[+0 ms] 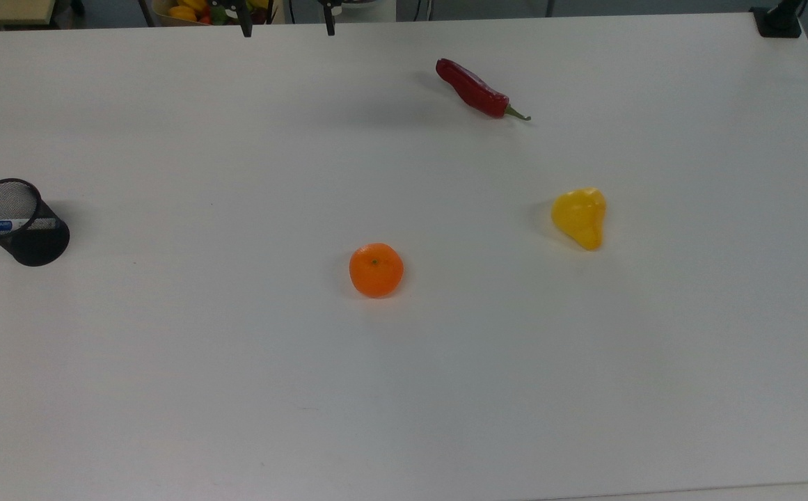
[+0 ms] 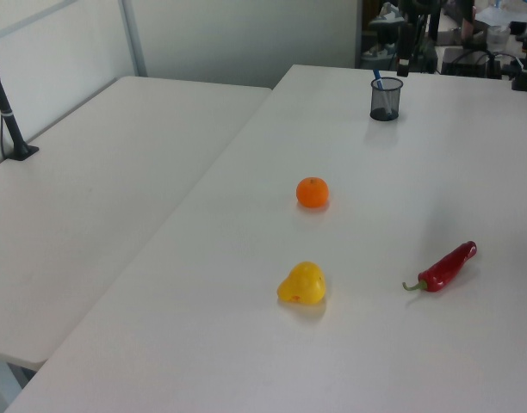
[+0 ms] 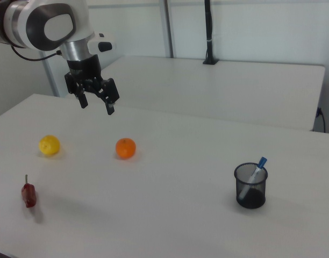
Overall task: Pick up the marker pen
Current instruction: 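Move the open gripper toward the black mesh pen cup, then lower the gripper over the cup onto the blue-capped marker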
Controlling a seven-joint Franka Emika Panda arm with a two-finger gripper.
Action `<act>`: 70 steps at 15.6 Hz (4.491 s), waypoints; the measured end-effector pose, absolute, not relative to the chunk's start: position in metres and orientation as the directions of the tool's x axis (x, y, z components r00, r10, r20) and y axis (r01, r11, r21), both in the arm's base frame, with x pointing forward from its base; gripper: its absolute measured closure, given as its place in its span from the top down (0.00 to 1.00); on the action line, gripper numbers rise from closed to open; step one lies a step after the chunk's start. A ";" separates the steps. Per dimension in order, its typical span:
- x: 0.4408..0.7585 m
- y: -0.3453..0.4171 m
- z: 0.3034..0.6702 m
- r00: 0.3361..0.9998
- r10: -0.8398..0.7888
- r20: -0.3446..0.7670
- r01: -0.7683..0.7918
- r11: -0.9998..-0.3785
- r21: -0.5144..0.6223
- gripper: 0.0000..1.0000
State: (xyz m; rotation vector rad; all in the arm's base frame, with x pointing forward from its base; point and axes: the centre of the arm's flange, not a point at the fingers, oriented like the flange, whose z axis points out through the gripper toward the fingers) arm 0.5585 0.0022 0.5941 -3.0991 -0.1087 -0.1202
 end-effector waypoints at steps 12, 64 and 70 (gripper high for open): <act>0.557 -0.036 0.596 0.996 0.009 0.085 0.012 -0.999 -0.035 1.00; 0.678 -0.327 0.366 0.578 -0.334 0.744 -0.540 -0.841 0.042 0.46; 0.676 -0.326 0.363 0.588 -0.329 0.739 -0.534 -0.844 0.049 0.46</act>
